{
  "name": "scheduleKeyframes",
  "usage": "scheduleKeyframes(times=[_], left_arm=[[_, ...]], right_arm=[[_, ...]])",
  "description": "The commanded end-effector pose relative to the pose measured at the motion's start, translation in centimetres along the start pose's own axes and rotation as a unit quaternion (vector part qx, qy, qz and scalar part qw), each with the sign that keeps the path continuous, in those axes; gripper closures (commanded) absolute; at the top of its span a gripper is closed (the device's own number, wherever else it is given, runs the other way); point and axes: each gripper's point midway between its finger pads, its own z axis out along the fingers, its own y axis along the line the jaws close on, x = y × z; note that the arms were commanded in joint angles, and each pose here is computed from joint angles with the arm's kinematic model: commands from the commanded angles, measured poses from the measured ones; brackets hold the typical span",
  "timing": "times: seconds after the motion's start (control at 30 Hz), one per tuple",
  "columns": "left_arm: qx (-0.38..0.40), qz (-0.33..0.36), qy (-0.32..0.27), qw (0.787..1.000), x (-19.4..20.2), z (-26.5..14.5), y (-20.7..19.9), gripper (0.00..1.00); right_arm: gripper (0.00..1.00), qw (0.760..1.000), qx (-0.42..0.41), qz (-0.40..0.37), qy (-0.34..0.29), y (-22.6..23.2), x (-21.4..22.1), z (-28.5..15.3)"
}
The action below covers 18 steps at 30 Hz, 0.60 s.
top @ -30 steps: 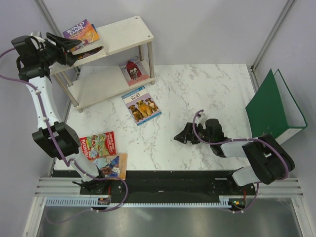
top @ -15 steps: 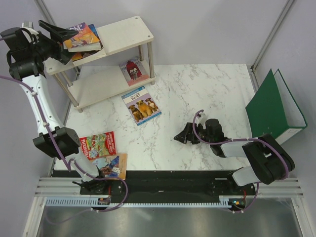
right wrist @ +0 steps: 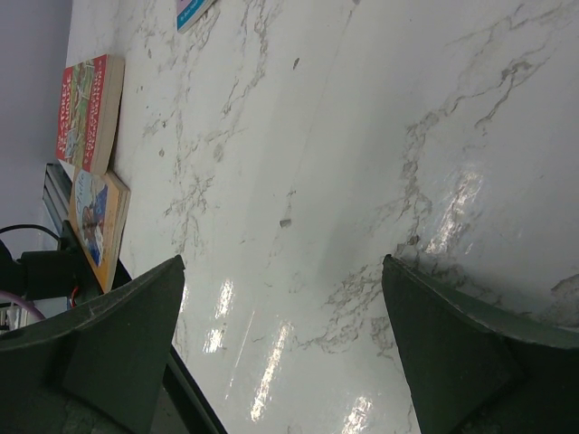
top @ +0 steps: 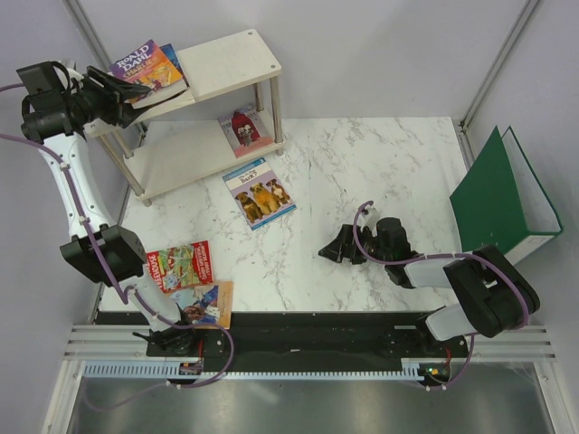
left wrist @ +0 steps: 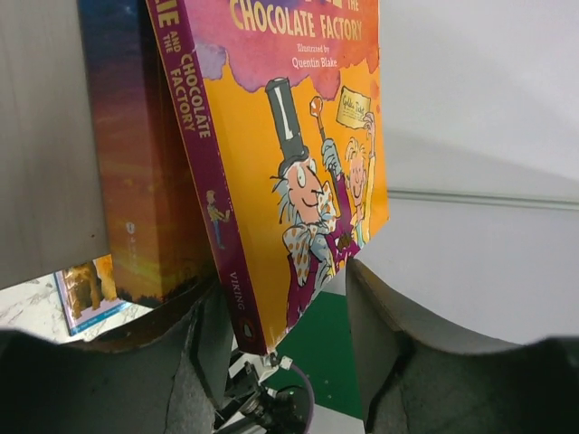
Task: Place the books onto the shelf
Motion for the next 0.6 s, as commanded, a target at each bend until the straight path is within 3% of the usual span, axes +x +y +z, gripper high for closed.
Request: scheduleKeyframes(times=[0.0, 0.13, 0.23, 0.27, 0.4, 0.57], left_arm=[[-0.018, 0.046, -0.037, 0.998, -0.2, -1.9, -0.6, 0.43], [-0.026, 0.056, -0.047, 0.997, -0.3, -2.3, -0.7, 0.45], [-0.02, 0.065, -0.041, 0.997, 0.0, -2.4, -1.0, 0.68], [-0.017, 0.066, -0.037, 0.997, 0.1, -2.3, -1.0, 0.7], [0.006, 0.078, -0.016, 0.997, 0.7, -2.4, -1.8, 0.78], [0.016, 0.09, -0.009, 0.996, 0.8, -2.4, -2.1, 0.8]], right_arm=[[0.02, 0.997, 0.038, 0.037, 0.061, -2.2, 4.1, -0.7], [0.02, 0.997, 0.037, 0.039, 0.063, -2.2, 4.2, -0.7], [0.02, 0.997, 0.035, 0.039, 0.063, -2.2, 4.2, -0.7], [0.02, 0.997, 0.035, 0.04, 0.064, -2.2, 4.3, -0.7], [0.02, 0.996, 0.033, 0.043, 0.066, -2.2, 4.3, -0.5], [0.02, 0.996, 0.032, 0.044, 0.067, -2.3, 4.4, -0.4]])
